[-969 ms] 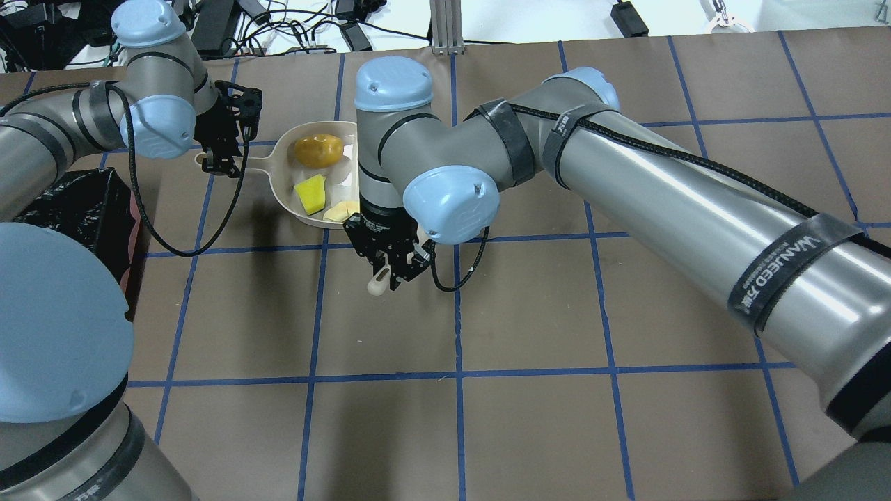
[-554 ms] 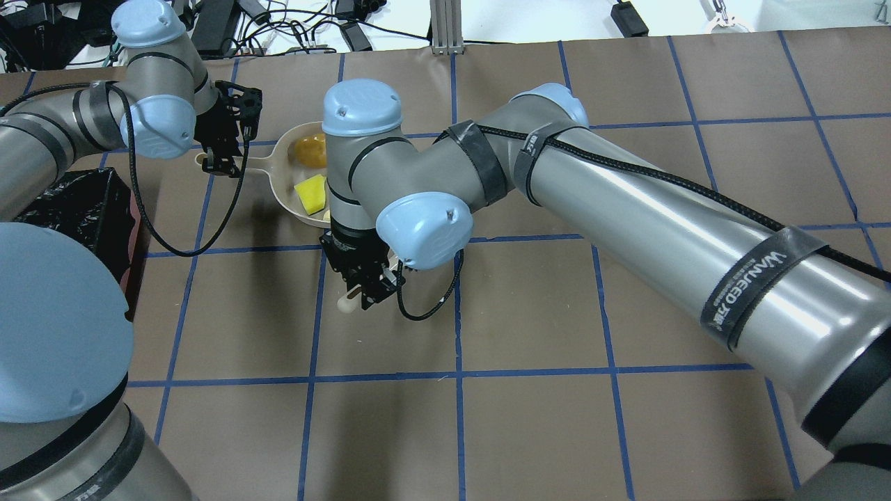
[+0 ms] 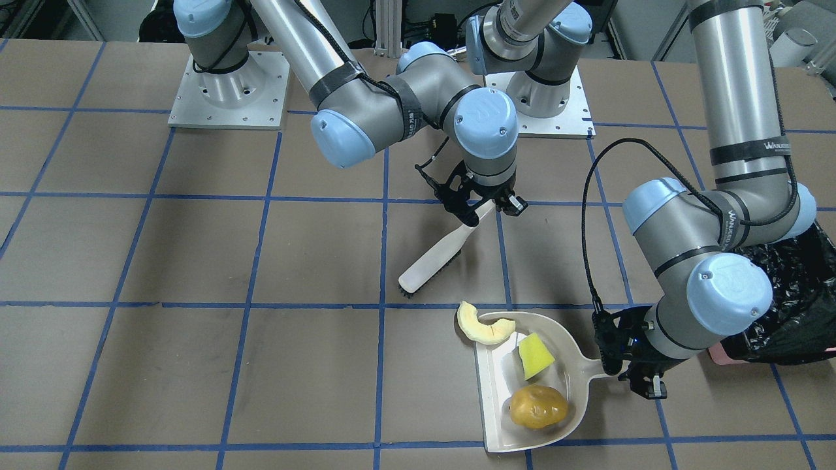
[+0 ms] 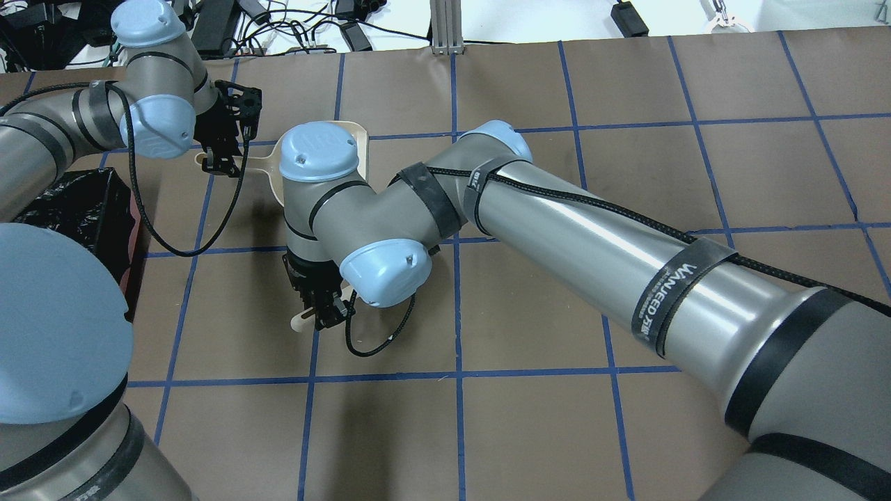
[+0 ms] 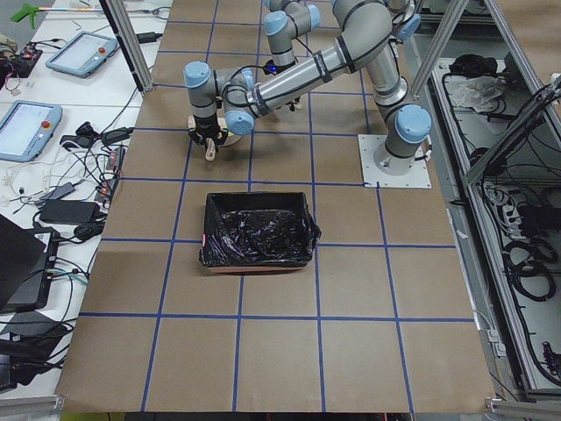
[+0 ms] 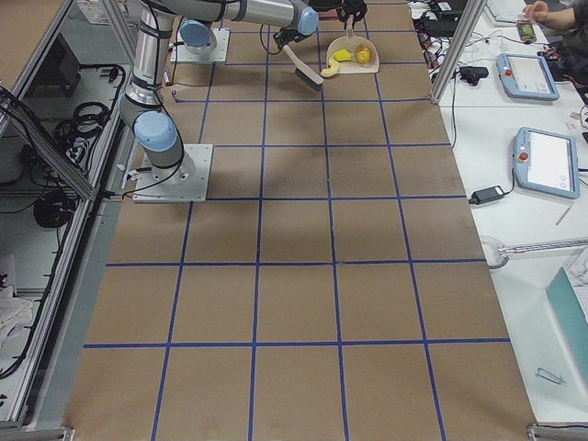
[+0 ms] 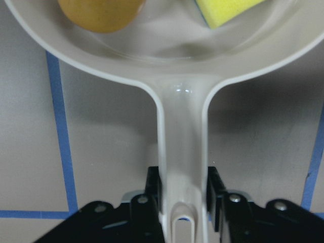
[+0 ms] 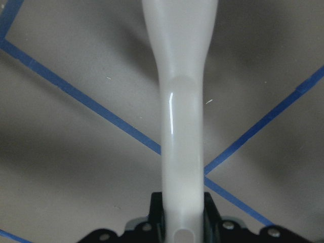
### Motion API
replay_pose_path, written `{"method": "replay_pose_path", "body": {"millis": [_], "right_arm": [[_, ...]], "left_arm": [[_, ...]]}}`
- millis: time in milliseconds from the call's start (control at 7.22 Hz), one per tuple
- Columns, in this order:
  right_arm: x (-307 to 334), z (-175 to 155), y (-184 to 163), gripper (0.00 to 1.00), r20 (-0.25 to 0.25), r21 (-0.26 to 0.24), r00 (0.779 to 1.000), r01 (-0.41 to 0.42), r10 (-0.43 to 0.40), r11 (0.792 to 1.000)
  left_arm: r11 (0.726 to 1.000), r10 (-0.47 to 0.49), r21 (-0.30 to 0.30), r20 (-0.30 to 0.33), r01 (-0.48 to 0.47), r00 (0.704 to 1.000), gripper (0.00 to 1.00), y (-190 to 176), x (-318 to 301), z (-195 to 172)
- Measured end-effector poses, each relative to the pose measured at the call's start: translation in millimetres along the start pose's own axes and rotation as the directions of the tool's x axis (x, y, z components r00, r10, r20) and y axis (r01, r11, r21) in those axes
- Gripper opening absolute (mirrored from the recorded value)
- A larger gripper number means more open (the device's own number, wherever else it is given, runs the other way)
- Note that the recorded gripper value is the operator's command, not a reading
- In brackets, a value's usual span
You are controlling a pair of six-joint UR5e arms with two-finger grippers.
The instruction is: Sweep and dump trash into bin
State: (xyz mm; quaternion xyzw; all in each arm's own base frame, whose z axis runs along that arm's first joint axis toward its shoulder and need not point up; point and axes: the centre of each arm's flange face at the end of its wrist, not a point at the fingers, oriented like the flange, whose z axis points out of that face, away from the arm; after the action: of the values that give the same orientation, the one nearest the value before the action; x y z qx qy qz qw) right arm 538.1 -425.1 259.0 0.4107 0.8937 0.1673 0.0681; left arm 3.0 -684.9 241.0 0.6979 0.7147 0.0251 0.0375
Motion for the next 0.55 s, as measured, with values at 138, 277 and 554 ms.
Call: {"method": "replay_pose_path", "body": {"millis": [138,277,554], "right_arm": [[-3.9,1.6,5.0,0.0,0.01,-0.007,1.0,-0.019,0.019,1.0],[-9.8,-1.0,9.5,0.0,0.023,-0.023,0.999,-0.04,0.04,0.999],[-16.2,2.2,15.9,0.0,0.026,-0.039,0.998,-0.058,0.059,0.998]], "left_arm": [[1.0,0.0,0.001,0.0,0.0,1.0,0.18,0.0,0.0,-0.3],[1.0,0.0,0.001,0.001,0.0,1.0,0.18,0.0,0.1,-0.8],[1.0,0.0,0.001,0.001,0.0,1.0,0.18,-0.1,0.1,-1.0]]}}
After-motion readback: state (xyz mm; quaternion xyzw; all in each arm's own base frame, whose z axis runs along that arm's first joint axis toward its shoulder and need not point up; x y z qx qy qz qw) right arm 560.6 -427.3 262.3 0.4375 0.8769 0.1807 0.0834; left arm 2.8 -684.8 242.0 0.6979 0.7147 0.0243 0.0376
